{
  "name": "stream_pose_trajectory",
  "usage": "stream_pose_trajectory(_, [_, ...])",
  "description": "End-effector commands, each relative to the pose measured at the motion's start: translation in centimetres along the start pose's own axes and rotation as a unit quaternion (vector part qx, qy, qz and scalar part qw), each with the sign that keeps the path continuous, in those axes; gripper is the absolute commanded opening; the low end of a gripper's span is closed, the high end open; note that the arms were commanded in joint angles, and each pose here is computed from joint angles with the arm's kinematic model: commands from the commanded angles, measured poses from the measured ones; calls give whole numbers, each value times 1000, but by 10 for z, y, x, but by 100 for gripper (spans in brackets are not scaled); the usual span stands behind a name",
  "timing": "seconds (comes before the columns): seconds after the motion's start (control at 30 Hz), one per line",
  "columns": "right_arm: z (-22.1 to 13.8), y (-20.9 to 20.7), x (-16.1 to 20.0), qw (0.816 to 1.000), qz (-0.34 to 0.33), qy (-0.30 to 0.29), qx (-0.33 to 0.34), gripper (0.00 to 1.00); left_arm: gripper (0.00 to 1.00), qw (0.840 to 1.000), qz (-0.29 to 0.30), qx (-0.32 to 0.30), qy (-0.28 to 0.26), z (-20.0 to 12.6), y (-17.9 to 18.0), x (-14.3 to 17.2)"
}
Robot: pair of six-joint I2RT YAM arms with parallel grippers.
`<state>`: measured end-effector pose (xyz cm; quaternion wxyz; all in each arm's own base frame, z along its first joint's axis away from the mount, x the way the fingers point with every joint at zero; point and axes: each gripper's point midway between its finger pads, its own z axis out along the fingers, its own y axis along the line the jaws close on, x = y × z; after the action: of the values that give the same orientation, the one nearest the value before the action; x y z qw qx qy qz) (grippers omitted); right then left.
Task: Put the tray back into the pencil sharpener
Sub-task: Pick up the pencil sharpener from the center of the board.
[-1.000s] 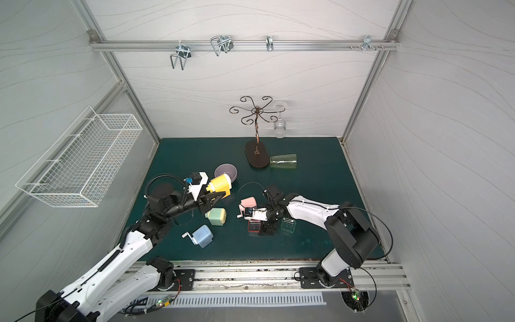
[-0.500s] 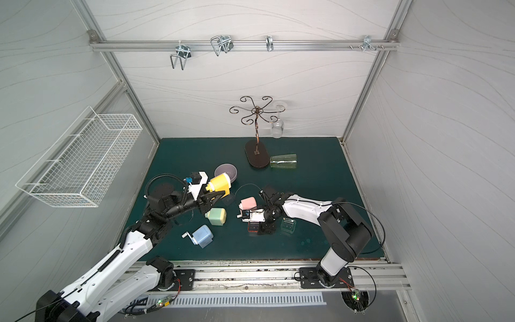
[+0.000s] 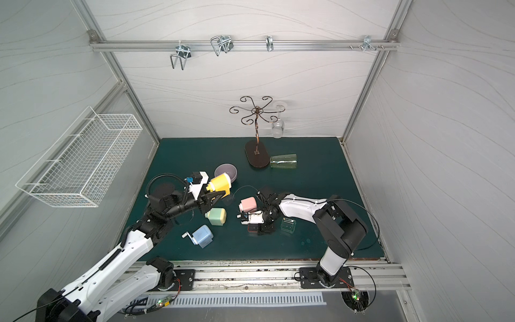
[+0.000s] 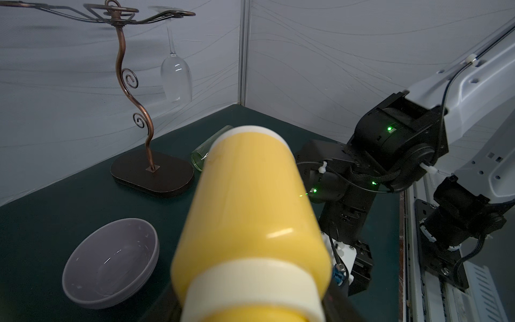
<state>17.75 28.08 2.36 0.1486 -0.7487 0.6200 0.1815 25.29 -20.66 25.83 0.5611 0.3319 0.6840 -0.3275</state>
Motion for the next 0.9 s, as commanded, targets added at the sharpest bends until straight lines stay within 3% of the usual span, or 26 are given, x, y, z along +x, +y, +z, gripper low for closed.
stream_pose_trajectory(0.0, [2,8,2,1000,1,9,-18,65,0,998,42,2,-55,-3,-3,-37])
stream_pose_trajectory(0.43, [-11,12,-15,999,5,-23,-29,48,0,997,44,7,-57,-1,-3,-40])
stream_pose_trajectory(0.73, [-24,13,-19,999,-7,-21,-25,45,0,997,48,9,-53,-1,-4,-40])
stream_pose_trajectory(0.87, [-38,13,-19,1000,-5,-9,-16,44,0,996,62,47,-54,0,-16,-43])
